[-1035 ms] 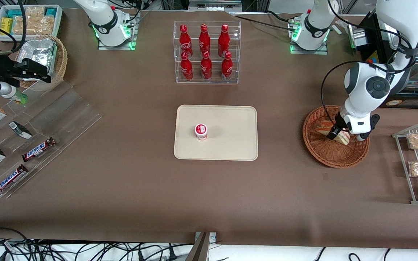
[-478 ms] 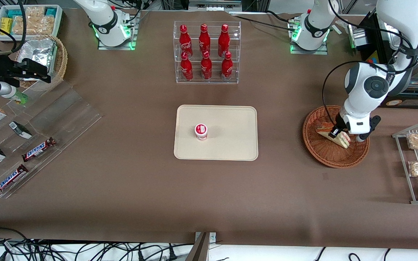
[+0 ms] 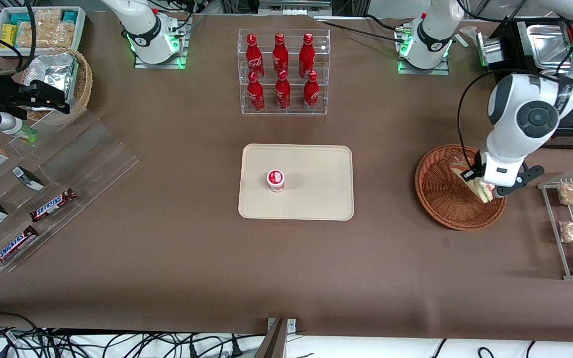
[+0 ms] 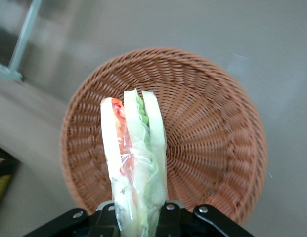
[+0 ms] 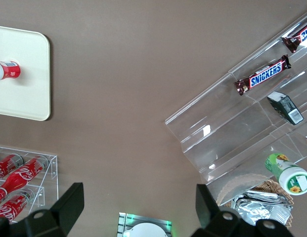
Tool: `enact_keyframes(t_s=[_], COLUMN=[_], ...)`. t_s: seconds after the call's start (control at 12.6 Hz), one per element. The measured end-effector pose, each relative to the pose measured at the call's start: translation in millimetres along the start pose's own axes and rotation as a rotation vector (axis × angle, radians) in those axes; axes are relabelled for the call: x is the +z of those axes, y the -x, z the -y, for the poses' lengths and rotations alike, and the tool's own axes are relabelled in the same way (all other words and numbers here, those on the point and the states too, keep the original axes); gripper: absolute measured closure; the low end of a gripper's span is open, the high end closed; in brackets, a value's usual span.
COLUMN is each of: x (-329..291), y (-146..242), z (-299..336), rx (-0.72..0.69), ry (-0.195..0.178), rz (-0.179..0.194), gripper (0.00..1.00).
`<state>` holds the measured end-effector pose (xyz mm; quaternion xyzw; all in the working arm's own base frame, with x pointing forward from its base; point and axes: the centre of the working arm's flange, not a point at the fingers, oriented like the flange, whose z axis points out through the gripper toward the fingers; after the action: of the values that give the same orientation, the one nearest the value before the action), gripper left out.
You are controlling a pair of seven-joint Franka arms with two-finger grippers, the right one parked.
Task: Place sandwich from basket to tray
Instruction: 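Carry the sandwich with the left gripper over the cream tray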
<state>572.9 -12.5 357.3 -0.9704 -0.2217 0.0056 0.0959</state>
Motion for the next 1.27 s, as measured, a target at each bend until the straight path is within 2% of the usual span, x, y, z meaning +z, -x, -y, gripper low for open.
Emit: enact_keyframes(t_s=[0.16, 0.32, 0.48, 0.64, 0.8, 1.04, 1.27], x=[-49.3, -87.5, -117.4, -139.0, -150.5, -156.6, -130.0], y=[-6.9, -7.9, 3.8, 29.8, 56.5, 85.5, 106.5], z=[-8.6, -18.6, -40.5, -77.7, -112.0, -158.8, -210.3], rx=[0.124, 0.255, 0.417, 0.592, 0.693, 0.748, 0.687], ry=[0.032, 0.100, 0.139, 0.199, 0.235, 0.288, 0.319], rz=[0.052, 0.081, 0.086, 0.084, 0.081, 0.085, 0.095], gripper=[0.81, 0.81, 0.81, 0.81, 0.81, 0.81, 0.81])
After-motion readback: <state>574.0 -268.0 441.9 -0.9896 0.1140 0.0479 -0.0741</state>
